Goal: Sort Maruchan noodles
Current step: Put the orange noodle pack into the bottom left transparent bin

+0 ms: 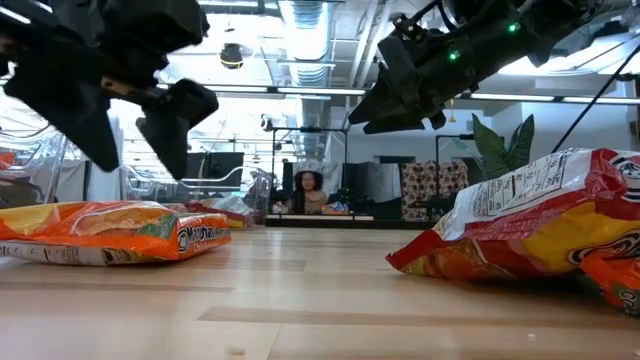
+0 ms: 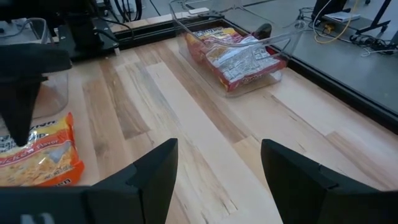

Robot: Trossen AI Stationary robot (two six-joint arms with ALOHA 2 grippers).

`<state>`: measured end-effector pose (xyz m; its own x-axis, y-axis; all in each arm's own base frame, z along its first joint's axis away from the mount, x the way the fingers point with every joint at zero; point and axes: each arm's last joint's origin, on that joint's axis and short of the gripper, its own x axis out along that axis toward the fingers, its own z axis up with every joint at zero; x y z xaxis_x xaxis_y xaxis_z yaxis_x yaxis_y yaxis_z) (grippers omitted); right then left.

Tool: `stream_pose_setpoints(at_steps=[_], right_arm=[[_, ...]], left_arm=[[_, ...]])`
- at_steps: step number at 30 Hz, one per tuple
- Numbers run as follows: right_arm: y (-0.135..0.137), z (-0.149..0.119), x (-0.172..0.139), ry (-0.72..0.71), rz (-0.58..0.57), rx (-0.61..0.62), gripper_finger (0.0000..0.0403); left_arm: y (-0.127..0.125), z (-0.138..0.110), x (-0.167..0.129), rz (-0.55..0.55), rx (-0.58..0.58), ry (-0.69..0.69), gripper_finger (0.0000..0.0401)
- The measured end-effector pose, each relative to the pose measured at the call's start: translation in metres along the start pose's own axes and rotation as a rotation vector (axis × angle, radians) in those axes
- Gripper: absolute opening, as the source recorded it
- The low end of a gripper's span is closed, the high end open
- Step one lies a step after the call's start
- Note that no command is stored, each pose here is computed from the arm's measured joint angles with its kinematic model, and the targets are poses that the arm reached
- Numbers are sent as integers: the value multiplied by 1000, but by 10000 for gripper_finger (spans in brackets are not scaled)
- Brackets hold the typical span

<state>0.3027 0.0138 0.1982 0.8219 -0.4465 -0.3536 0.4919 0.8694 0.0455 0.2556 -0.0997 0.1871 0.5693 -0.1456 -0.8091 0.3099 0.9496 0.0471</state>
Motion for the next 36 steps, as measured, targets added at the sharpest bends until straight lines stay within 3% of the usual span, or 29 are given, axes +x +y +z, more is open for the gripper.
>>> stream_pose_setpoints(at_steps=[20, 29, 36], right_arm=[[-1, 0, 0, 0, -3, 5, 255], [-3, 1, 2, 0, -13, 9, 255], [-4, 0, 2, 3, -13, 8, 255]], left_arm=[[1, 2, 0, 13, 122, -18, 279], [2, 1, 27, 11, 191, 89, 279], [5, -1, 28, -10, 211, 124, 278]])
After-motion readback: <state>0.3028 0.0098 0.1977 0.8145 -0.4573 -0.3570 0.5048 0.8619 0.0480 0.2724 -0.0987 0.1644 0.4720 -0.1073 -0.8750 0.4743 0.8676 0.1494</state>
